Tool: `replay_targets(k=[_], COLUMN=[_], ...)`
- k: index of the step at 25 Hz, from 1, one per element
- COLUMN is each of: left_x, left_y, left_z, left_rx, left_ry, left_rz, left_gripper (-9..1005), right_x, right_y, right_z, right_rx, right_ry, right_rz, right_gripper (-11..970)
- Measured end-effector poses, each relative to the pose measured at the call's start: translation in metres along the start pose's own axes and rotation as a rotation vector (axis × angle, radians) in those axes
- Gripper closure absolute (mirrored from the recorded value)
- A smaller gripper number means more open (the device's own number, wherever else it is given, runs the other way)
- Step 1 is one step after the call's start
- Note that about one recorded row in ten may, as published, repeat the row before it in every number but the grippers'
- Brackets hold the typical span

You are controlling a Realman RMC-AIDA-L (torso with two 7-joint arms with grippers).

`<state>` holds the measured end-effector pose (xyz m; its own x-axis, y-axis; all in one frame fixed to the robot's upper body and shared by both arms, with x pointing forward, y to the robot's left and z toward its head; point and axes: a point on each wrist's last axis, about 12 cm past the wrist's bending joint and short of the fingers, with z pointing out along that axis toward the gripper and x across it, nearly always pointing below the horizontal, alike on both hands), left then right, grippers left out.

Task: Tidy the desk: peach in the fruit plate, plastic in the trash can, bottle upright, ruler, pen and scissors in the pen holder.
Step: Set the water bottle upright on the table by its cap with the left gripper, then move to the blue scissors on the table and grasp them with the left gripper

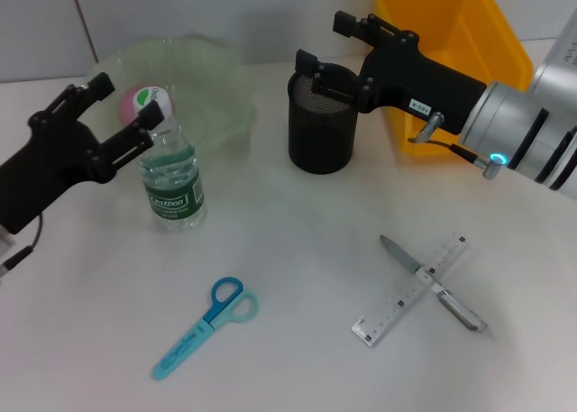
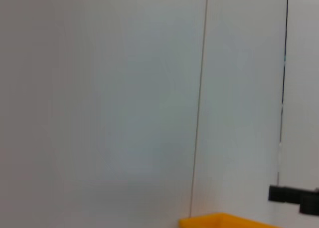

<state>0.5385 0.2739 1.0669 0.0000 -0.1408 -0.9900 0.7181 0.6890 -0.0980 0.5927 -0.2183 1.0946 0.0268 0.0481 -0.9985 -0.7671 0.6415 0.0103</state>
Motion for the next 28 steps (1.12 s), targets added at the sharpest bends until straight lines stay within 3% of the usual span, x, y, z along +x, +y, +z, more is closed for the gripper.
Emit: replay_targets(k=[2,4,10,17,22,28], left_x=[-0.003,-0.016,-0.037,-0.051,-0.051,-0.048], left_y=[0.001,0.003,0.001,0.001,-0.008,-0.012], left_z=[-0.004,-0.020,-0.037,-0.041,-0.026,-0.014], left_rx=[0.013,0.104,0.239,0.349,0.406,0.404], left_ry=[0.002,0.052,0.107,0.227,0.403,0.507], left_rz=[-0.018,-0.086,-0.164,-0.234,-0.165,-0.069], left_gripper=[172,172,174,175,176,178], right_x=[-0.001,-0.001,-0.004,-0.006,-0.005,-0.002], right_y=[-0.001,-0.003,-0.008,-0.013,-0.014,-0.015], right_z=[0.000,-0.001,-0.005,-0.011,-0.017,-0.024], right_rx=[0.005,0.014,0.050,0.085,0.098,0.114], right_ry=[-0.001,-0.005,-0.026,-0.055,-0.065,-0.063], right_rz=[-0.002,-0.002,0.006,0.024,0.030,0.039], right_gripper=[150,150,150,150,150,151])
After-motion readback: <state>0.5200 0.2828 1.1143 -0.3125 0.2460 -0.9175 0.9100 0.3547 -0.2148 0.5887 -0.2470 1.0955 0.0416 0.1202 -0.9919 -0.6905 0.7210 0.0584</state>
